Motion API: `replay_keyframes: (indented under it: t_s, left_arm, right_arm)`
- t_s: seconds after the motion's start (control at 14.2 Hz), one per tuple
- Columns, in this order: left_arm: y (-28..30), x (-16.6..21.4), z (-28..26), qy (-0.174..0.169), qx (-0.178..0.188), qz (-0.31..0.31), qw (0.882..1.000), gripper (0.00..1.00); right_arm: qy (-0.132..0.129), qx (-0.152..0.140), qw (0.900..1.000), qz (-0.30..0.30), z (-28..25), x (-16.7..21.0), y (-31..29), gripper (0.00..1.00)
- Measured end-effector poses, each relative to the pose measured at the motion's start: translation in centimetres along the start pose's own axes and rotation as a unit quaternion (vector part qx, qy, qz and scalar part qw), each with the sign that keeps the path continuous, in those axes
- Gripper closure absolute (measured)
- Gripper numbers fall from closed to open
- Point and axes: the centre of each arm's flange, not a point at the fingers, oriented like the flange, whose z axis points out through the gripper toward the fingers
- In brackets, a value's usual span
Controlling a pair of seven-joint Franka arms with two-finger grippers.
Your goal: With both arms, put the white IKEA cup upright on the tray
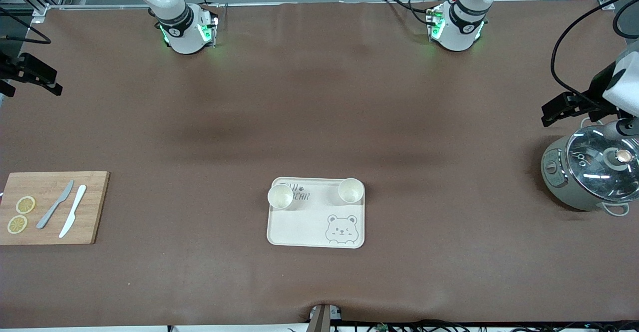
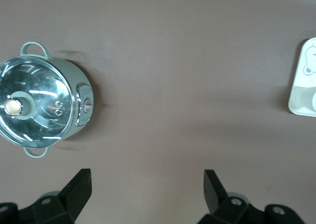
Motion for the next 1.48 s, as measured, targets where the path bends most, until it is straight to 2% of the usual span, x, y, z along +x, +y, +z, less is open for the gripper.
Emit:
replay_keyframes:
  t_s: [0.42, 0.77, 1.48]
  left_arm:
    - [0.0, -0.4, 0.2, -0.016, 0.004, 0.007, 1.0, 0.0]
    - [0.7, -1.5, 0.1, -0.016, 0.014, 0.01, 1.0, 0.0]
    - [0.9, -3.5, 1.1, -0.015, -0.003, 0.011, 1.0, 0.0]
  right_arm:
    - [0.004, 0.0, 1.0, 0.002, 0.0, 0.1, 0.2, 0.0]
    - [0.005, 0.0, 1.0, 0.002, 0.0, 0.1, 0.2, 0.0]
    - [0.005, 0.0, 1.0, 0.002, 0.0, 0.1, 0.3, 0.0]
